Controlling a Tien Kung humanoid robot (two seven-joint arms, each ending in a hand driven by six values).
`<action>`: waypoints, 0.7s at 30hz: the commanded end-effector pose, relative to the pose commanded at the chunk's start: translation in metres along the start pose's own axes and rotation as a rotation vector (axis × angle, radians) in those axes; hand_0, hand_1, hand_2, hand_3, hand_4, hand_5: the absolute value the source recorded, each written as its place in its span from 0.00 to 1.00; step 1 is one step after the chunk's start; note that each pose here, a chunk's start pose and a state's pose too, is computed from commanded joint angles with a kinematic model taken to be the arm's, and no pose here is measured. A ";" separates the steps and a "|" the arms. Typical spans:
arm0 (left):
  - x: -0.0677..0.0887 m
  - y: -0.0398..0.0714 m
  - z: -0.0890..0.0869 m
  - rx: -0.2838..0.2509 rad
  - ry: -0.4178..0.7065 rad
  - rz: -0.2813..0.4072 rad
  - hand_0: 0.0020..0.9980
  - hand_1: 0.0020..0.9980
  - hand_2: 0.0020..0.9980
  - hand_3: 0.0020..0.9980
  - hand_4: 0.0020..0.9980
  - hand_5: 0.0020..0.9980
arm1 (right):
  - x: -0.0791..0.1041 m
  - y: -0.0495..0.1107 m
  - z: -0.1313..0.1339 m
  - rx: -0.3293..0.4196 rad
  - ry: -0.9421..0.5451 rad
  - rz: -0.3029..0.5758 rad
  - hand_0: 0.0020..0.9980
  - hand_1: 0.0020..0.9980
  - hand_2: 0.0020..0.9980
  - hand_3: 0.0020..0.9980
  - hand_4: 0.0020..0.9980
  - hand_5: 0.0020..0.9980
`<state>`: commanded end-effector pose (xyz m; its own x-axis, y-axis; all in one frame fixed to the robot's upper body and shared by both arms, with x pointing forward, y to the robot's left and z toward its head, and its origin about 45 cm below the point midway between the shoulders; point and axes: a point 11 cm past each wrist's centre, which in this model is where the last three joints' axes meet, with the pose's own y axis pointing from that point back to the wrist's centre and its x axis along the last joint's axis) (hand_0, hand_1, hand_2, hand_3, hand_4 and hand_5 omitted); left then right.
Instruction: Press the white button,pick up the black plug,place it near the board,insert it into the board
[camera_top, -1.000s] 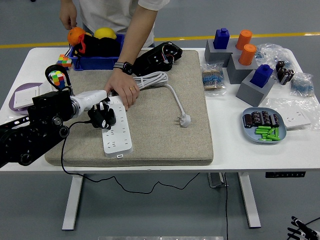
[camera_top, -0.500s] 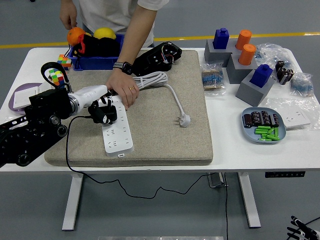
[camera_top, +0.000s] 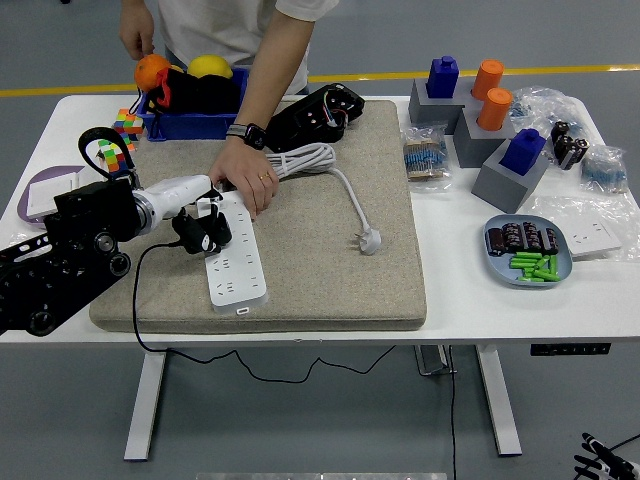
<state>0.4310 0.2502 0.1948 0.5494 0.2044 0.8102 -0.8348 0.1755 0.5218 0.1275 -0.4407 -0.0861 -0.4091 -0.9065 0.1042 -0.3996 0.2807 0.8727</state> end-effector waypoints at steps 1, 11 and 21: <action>0.001 0.001 0.001 -0.004 0.004 0.002 0.70 0.83 0.78 0.58 0.90 0.00 | 0.000 0.000 0.000 0.000 0.001 0.000 0.72 0.61 0.55 0.65 0.74 0.48; 0.020 0.012 0.010 -0.064 0.055 0.076 0.69 0.83 0.78 0.58 0.90 0.00 | 0.000 0.000 0.000 -0.001 0.008 0.000 0.72 0.61 0.55 0.65 0.74 0.48; 0.017 0.012 -0.015 -0.016 0.074 0.123 0.67 0.80 0.74 0.57 0.92 0.00 | 0.000 0.000 0.002 -0.006 0.015 0.000 0.72 0.61 0.55 0.65 0.74 0.48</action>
<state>0.4314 0.2706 0.2106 0.4446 0.2955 0.8456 -0.8957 0.1596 0.4151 0.1260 -0.4405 -0.0866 -0.3972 -0.9110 0.1113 -0.3949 0.2791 0.8753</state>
